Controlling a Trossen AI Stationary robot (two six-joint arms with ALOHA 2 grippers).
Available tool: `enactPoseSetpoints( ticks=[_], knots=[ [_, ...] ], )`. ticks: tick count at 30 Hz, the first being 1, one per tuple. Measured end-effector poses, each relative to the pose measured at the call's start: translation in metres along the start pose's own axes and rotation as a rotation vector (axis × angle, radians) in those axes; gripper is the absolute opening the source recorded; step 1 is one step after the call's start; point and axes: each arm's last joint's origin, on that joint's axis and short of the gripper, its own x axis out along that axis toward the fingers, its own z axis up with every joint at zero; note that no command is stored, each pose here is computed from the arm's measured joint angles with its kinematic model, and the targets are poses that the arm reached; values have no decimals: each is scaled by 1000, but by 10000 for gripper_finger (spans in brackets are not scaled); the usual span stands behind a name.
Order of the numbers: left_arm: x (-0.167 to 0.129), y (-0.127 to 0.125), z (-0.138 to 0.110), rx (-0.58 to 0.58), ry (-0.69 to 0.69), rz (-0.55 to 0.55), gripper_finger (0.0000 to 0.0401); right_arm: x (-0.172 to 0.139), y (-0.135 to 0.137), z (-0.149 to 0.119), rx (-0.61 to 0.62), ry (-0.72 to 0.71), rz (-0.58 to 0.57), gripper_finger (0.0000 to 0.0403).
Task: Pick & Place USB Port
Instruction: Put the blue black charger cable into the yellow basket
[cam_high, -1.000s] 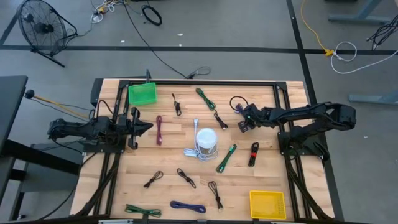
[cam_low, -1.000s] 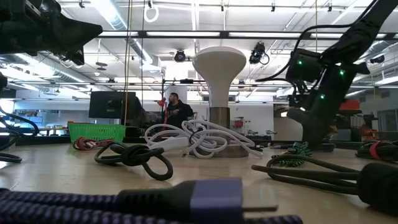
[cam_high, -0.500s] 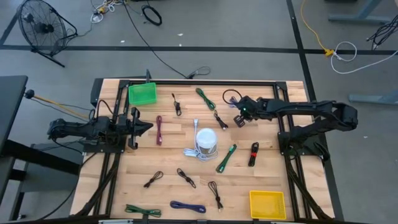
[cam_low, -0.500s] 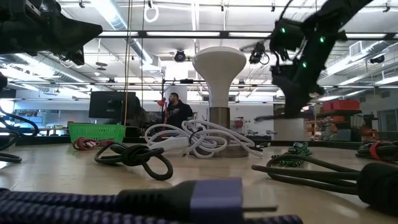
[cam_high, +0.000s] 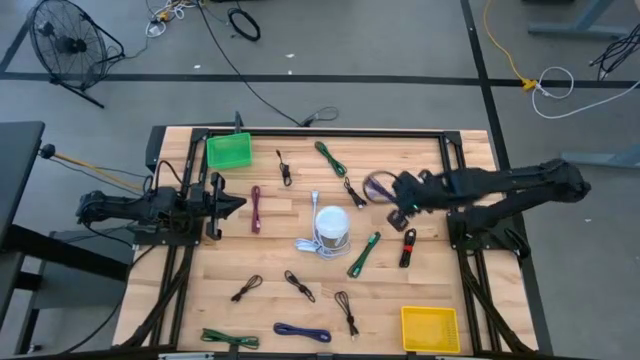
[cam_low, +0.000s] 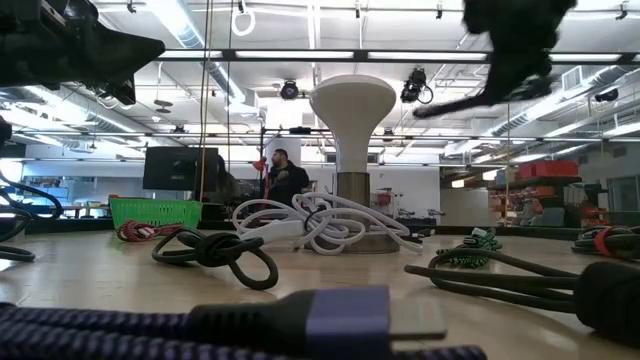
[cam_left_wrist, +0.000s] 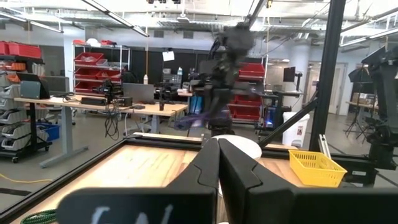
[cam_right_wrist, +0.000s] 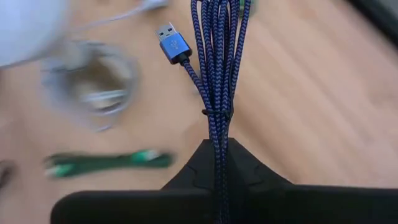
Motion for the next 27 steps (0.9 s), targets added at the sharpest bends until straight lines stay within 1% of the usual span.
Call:
enactPoseSetpoints(
  ticks=[5, 10, 16, 20, 23, 27],
  knots=[
    [0, 0, 0, 0, 1, 0, 7, -25, 22, -31, 24, 17, 131, 10],
    [0, 0, 0, -3, 1, 0, 7, -38, 47, -63, 49, 90, 230, 10],
    [0, 0, 0, -45, 0, 0, 7, -49, 81, -108, 74, 174, 326, 10],
    [0, 0, 0, -45, 0, 0, 7, -53, 94, -138, 127, 190, 324, 10],
    [0, 0, 0, -45, 0, 0, 7, -53, 102, -159, 175, 205, 300, 10],
    [0, 0, 0, -44, 0, 0, 7, -50, 109, -187, 228, 238, 240, 10]
  ],
)
